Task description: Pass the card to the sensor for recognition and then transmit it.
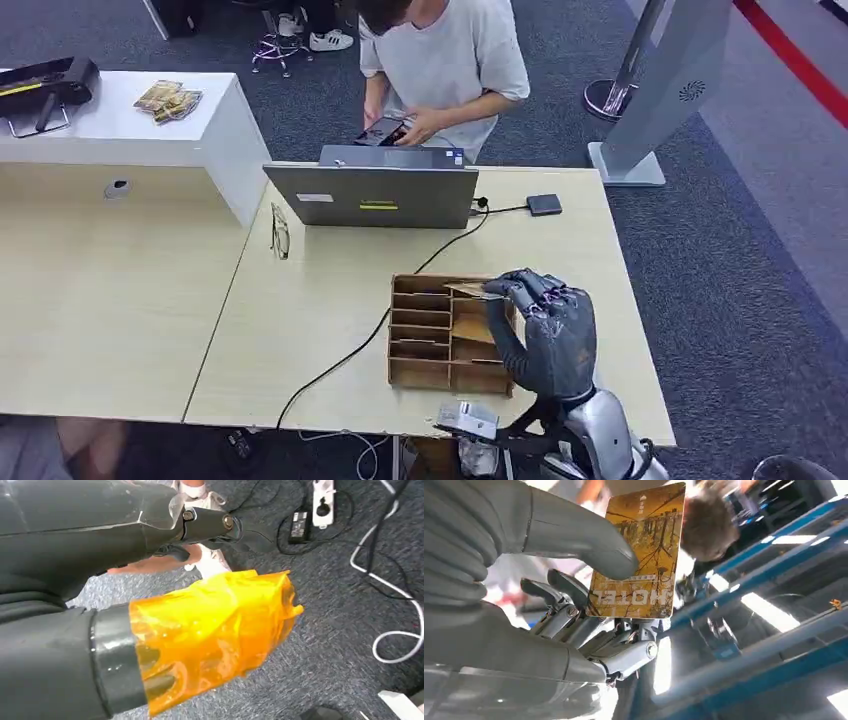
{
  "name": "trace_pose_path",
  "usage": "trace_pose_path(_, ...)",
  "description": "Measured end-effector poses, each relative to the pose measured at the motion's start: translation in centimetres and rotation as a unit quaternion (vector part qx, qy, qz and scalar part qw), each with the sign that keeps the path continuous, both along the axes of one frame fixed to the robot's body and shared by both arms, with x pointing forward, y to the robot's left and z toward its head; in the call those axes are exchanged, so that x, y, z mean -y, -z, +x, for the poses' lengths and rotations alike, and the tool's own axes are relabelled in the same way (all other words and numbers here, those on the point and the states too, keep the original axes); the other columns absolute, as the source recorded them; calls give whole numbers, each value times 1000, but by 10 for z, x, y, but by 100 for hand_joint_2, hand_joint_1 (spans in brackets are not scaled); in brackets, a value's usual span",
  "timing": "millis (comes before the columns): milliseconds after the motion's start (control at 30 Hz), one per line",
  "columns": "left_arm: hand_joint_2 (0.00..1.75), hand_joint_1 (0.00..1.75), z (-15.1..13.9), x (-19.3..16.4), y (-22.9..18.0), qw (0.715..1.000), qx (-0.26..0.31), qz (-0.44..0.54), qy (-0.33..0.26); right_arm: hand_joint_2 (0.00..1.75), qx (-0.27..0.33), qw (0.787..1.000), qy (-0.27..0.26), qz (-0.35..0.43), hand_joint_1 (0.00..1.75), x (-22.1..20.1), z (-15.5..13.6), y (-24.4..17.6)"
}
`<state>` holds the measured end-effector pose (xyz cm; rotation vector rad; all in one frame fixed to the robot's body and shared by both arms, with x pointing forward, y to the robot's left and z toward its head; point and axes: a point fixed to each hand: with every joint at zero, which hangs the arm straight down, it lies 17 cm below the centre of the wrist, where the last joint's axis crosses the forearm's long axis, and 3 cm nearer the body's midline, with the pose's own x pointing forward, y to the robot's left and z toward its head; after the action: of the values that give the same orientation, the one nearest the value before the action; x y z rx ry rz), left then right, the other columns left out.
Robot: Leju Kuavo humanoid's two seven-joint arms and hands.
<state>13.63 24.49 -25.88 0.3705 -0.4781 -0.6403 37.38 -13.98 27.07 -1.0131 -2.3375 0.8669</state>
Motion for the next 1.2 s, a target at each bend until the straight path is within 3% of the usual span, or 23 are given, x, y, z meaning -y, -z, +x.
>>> trace_pose_path(133,0,0,-5,-3,1,1000,0,0,-14,175,-38,992,-81,90,175,-7,-24,-7)
trace_pose_path(267,0,0,-7,-6,0,999,3,-1,-33,175,-89,968,-167,168,175,-15,-50,-6)
trace_pose_path(467,0,0,-12,-11,1,998,1,1,-55,175,-162,928,-228,247,175,-18,-79,11)
trace_pose_path(1200,0,0,-15,-15,2,997,-2,0,-72,175,-330,871,-194,308,175,-9,-83,98)
